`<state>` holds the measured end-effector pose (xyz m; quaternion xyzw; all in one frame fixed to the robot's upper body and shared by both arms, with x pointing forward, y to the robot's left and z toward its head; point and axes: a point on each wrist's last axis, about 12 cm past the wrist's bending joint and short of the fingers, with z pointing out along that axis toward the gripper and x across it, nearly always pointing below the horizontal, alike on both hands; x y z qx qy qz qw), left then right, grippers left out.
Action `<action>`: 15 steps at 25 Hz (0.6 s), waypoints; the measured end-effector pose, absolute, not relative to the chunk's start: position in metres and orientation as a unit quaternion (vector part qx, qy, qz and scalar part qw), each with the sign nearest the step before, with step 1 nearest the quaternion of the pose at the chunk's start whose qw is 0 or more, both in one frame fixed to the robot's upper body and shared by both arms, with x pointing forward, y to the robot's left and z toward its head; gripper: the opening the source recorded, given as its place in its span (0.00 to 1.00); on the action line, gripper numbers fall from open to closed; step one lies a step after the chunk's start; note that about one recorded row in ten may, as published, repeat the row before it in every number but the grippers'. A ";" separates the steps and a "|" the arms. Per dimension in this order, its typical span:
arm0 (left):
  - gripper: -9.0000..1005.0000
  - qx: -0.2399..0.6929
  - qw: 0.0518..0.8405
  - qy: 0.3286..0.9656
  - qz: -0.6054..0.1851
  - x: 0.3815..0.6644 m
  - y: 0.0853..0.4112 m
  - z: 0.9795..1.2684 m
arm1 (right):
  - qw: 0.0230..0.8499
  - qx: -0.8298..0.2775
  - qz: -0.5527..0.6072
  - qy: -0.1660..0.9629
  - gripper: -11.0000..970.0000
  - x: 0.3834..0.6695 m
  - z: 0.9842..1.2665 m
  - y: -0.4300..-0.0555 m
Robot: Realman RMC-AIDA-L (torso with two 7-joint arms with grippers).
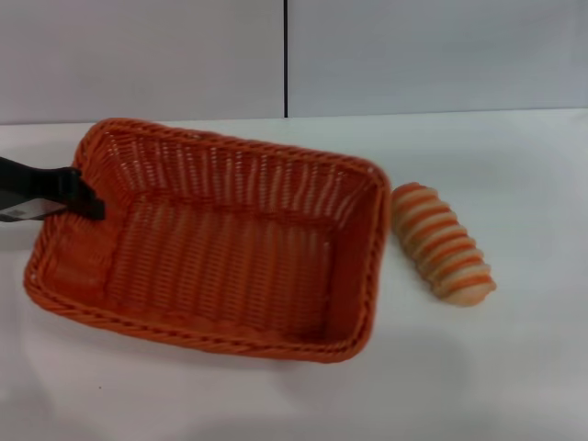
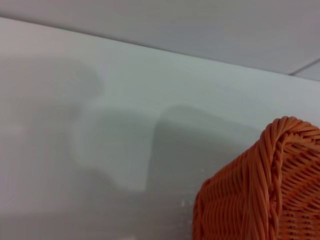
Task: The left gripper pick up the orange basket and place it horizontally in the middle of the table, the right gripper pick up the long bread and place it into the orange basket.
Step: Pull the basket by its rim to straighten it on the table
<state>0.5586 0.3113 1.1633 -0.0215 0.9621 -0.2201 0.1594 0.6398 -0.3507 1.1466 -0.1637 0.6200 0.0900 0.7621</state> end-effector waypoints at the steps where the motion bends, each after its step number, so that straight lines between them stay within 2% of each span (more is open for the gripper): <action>1: 0.15 -0.021 0.160 0.960 -0.229 0.558 0.310 1.163 | 0.762 -0.164 0.090 0.620 0.69 0.640 1.147 -0.351; 7: 0.15 -0.026 0.158 0.953 -0.258 0.552 0.308 1.156 | 0.762 -0.163 0.090 0.620 0.69 0.640 1.147 -0.350; 15: 0.15 -0.029 0.156 0.957 -0.244 0.549 0.311 1.147 | 0.763 -0.161 0.091 0.620 0.69 0.639 1.145 -0.349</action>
